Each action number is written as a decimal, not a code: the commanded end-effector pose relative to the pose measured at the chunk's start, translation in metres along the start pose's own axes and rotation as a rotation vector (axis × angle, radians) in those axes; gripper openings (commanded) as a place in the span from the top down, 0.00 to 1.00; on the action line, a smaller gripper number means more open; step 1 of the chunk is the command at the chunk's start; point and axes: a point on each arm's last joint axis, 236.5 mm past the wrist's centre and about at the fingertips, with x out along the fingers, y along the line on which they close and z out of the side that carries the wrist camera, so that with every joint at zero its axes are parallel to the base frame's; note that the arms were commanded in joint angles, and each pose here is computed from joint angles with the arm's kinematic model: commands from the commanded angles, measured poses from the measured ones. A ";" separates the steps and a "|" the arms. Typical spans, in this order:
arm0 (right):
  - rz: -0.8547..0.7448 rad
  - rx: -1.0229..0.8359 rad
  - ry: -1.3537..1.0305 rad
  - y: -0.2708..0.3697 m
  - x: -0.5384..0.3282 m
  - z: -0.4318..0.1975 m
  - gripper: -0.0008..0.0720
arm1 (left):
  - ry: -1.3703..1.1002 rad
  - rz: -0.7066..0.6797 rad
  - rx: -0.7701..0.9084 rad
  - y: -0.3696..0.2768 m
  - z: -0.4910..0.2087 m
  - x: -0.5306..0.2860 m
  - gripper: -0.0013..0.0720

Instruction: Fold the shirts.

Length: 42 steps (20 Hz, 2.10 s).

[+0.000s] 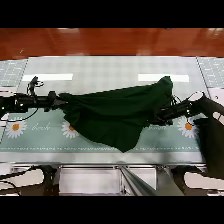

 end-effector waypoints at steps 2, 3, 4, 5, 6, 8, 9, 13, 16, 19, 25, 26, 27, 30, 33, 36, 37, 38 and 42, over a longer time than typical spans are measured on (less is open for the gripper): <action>0.016 -0.064 -0.023 0.012 0.004 0.009 0.95 | 0.001 -0.001 0.001 0.000 0.000 0.000 0.96; 0.021 -0.070 -0.017 0.012 0.003 0.008 0.95 | 0.005 -0.003 0.001 -0.001 -0.001 0.000 0.96; 0.025 -0.068 -0.019 0.011 0.002 0.008 0.95 | 0.007 -0.005 0.001 -0.001 -0.002 0.000 0.96; 0.033 -0.069 -0.024 0.011 -0.003 0.011 0.95 | 0.012 -0.009 0.003 -0.003 -0.002 0.000 0.96; 0.044 -0.077 -0.032 0.015 -0.010 0.016 0.95 | 0.016 -0.015 0.011 -0.005 -0.002 -0.001 0.96; 0.064 -0.132 -0.081 0.032 -0.039 0.035 0.95 | 0.007 -0.034 0.053 -0.020 0.006 -0.010 0.96; 0.066 -0.176 -0.143 0.047 -0.062 0.051 0.95 | -0.015 -0.056 0.088 -0.036 0.015 -0.018 0.96; 0.053 -0.418 -0.550 0.145 -0.218 0.113 0.95 | -0.301 -0.175 0.376 -0.163 0.066 -0.099 0.96; 0.030 -0.637 -0.848 0.237 -0.342 0.096 0.95 | -0.547 -0.188 0.561 -0.259 0.077 -0.185 0.96; 0.000 -0.809 -1.089 0.302 -0.429 0.034 0.95 | -0.757 -0.192 0.773 -0.350 0.044 -0.269 0.96; -0.210 -0.933 -1.424 0.324 -0.506 -0.115 0.95 | -1.056 0.004 0.953 -0.414 -0.051 -0.368 0.96; -0.246 -0.925 -1.459 0.319 -0.512 -0.135 0.95 | -1.092 0.049 0.942 -0.410 -0.064 -0.378 0.96; -0.285 -0.915 -1.476 0.313 -0.514 -0.153 0.95 | -1.117 0.090 0.931 -0.406 -0.080 -0.385 0.96; -0.438 -0.762 -1.434 0.260 -0.503 -0.183 0.95 | -1.120 0.187 0.938 -0.392 -0.126 -0.389 0.96; -0.480 -0.665 -1.448 0.230 -0.494 -0.199 0.95 | -1.160 0.268 0.910 -0.378 -0.148 -0.399 0.96; -0.479 -0.641 -1.406 0.217 -0.478 -0.193 0.95 | -1.154 0.325 0.879 -0.365 -0.146 -0.402 0.96; -0.477 -0.625 -1.391 0.213 -0.475 -0.187 0.95 | -1.116 0.336 0.864 -0.358 -0.143 -0.395 0.96; -0.472 -0.614 -1.377 0.210 -0.471 -0.179 0.95 | -1.067 0.349 0.842 -0.347 -0.136 -0.386 0.96; -0.421 -0.579 -1.266 0.193 -0.434 -0.132 0.95 | -0.859 0.340 0.693 -0.294 -0.089 -0.332 0.96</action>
